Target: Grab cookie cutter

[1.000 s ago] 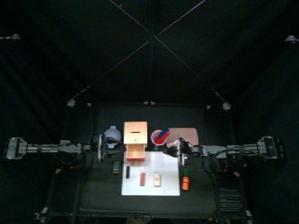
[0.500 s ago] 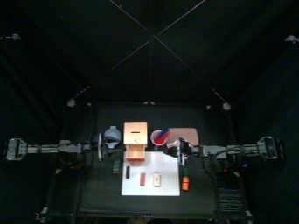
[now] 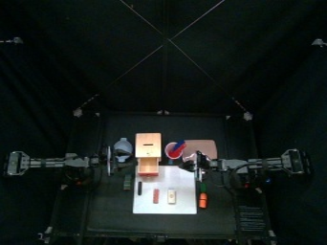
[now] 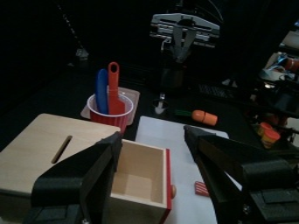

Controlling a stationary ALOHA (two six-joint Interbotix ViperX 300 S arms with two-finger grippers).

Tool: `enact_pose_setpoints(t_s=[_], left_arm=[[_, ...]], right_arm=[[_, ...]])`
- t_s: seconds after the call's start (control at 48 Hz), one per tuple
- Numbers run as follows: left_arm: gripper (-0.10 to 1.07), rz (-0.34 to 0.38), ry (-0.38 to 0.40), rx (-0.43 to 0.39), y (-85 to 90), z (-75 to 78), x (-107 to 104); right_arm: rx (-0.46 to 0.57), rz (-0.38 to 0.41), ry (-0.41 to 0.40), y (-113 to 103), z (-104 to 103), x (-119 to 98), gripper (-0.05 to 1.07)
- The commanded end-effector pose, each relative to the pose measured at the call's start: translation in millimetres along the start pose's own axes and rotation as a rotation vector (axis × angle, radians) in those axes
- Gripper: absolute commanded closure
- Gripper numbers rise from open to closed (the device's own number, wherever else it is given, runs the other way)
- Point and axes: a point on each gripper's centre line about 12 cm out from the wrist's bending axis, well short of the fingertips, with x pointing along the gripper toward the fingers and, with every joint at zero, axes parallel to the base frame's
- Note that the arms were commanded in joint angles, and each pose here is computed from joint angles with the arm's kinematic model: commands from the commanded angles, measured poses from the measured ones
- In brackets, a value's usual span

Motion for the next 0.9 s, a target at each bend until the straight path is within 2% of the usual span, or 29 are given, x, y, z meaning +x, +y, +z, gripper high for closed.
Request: enact_pose_setpoints(t_s=[0.0, 0.875], left_arm=[[0.06, -0.001, -0.02, 0.006, -0.5, 7.0, 2.9], [0.05, -0.002, -0.035, 0.01, -0.4, 11.0, 3.7]], right_arm=[[-0.002, -0.002, -0.023, -0.5, 7.0, -2.0, 1.01], [-0.004, -0.002, -0.017, -0.6, 4.8, -1.2, 1.01]])
